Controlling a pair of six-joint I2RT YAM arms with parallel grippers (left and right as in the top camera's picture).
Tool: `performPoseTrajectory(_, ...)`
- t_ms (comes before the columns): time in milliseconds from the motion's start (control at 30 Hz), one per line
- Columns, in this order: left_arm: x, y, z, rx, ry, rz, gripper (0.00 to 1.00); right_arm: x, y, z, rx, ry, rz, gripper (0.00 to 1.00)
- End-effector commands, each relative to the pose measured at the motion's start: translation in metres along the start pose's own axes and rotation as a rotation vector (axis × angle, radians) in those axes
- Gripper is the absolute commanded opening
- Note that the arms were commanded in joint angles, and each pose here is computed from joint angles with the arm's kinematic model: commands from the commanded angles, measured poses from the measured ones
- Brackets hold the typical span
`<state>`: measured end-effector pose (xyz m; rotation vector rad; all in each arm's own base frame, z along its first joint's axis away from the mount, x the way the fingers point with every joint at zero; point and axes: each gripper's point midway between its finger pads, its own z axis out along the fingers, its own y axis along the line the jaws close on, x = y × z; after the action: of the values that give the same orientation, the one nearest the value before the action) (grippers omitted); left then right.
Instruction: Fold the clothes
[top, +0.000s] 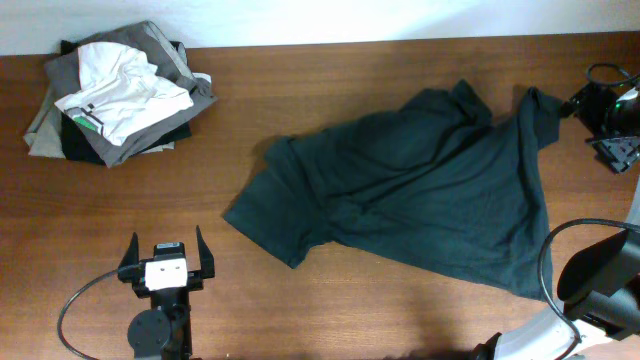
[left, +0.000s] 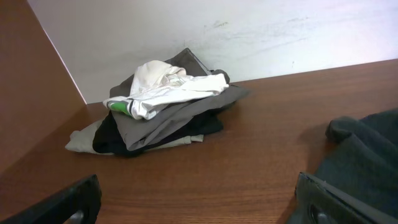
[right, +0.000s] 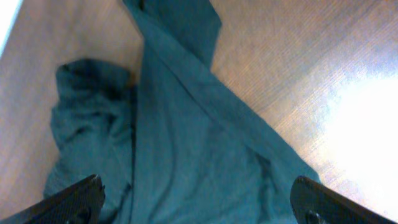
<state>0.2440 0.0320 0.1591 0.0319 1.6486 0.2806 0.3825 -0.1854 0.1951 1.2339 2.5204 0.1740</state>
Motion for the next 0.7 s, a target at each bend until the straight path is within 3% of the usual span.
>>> performPoseTrajectory(0,0.001,0.001,0.000,-0.002,0.000,0.015,0.99,0.007,0.001,-0.012,0.010,0.003,-0.007,0.99)
performPoseTrajectory(400,-0.012,0.002,0.000,-0.005,-0.050,0.001,0.99,0.136,0.078,-0.032,0.023,0.114,-0.349,0.99)
performPoseTrajectory(567,-0.031,-0.044,-0.009,0.271,-0.147,0.005,0.99,0.176,0.097,0.000,0.016,0.156,-0.452,0.99)
performPoseTrajectory(667,-0.077,-0.067,-0.029,0.439,-0.351,0.015,0.99,0.182,0.104,0.002,0.007,0.150,-0.475,0.99)
